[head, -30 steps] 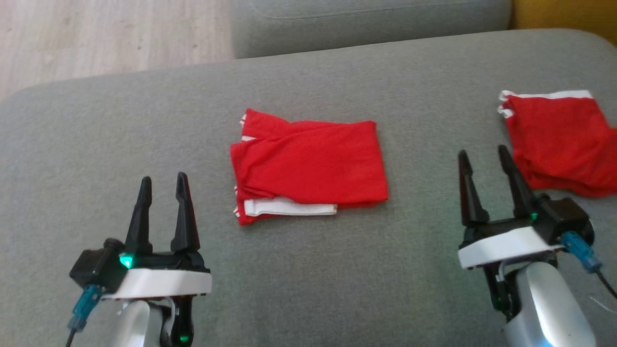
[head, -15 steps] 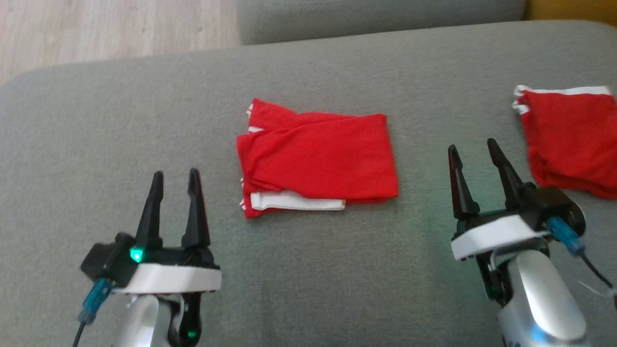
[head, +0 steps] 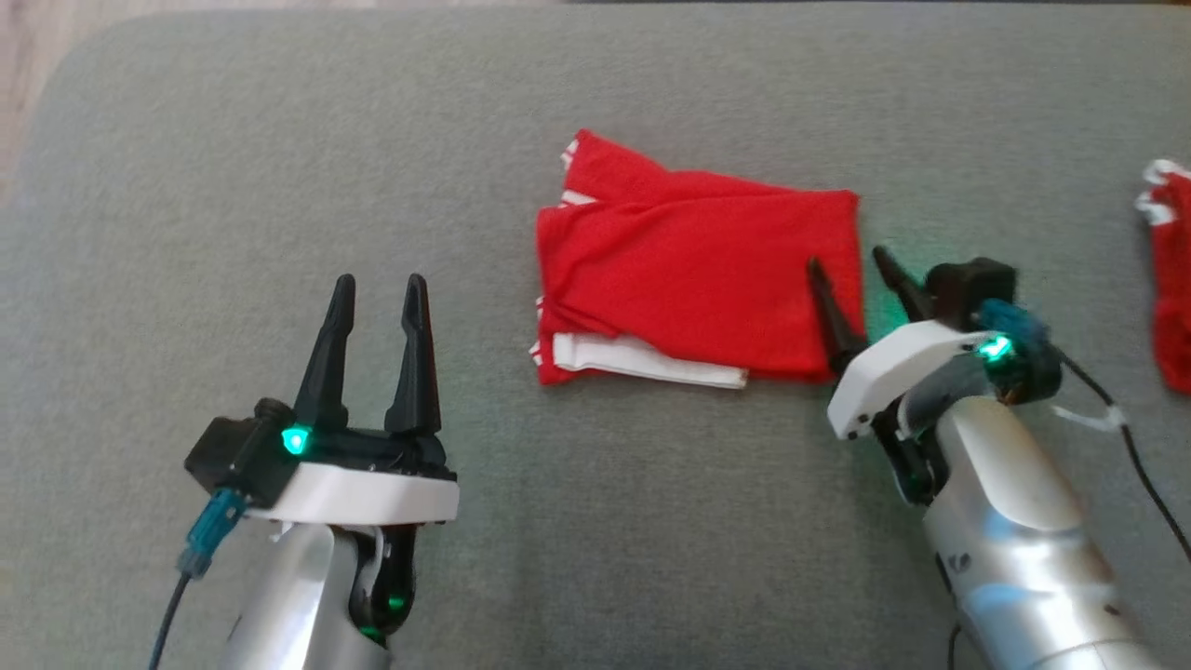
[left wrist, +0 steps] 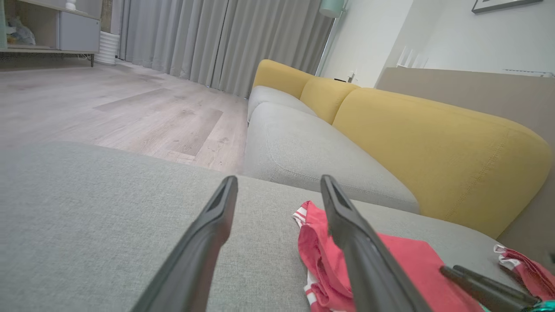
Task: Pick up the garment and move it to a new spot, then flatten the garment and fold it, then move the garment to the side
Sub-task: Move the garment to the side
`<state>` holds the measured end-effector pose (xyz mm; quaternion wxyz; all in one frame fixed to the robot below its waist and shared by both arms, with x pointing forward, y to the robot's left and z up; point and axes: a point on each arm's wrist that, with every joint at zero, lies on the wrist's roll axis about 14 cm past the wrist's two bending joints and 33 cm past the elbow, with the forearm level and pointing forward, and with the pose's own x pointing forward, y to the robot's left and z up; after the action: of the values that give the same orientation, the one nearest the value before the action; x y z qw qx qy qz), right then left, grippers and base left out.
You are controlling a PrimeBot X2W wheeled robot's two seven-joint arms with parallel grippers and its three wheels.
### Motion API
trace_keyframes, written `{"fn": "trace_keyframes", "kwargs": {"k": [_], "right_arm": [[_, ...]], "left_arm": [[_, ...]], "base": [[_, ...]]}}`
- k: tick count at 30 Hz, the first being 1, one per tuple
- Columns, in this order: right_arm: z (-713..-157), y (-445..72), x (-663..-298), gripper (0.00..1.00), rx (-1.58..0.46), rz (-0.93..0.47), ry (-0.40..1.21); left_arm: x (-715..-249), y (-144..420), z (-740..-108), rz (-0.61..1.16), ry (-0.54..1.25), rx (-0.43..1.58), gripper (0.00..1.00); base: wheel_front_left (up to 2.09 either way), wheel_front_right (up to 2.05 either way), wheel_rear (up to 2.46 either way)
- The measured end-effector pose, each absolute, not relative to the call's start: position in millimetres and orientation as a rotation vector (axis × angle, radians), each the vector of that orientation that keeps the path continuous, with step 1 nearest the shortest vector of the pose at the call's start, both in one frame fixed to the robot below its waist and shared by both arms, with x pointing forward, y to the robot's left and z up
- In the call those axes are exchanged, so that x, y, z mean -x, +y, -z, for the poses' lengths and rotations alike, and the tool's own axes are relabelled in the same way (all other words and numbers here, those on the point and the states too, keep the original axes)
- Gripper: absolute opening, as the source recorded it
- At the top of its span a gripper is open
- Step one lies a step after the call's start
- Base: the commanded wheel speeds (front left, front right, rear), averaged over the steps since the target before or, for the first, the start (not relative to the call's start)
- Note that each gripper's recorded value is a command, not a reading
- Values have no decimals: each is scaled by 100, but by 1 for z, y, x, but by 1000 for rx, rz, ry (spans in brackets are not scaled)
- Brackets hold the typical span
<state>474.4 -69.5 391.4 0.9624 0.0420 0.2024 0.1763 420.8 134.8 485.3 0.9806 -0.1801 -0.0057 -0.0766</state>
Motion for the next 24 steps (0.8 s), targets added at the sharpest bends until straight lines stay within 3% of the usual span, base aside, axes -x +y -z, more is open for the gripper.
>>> {"fn": "trace_keyframes", "kwargs": {"k": [7, 8, 9, 24], "right_arm": [[-369, -48, -477, 100, -5, -439, 515], [-369, -47, -479, 47, 4, -447, 521], [-370, -46, -480, 0, 8, -453, 520], [-408, -84, -469, 0, 250, -460, 321]], "left_arm": [[-419, 144, -483, 126, -6, 368, 100], [-419, 145, -482, 123, -4, 368, 100], [-419, 146, -482, 122, -4, 367, 100], [-427, 102, -503, 252, -45, 391, 100]], "base": [[0, 0, 0], [0, 0, 0], [0, 0, 0], [0, 0, 0]]}}
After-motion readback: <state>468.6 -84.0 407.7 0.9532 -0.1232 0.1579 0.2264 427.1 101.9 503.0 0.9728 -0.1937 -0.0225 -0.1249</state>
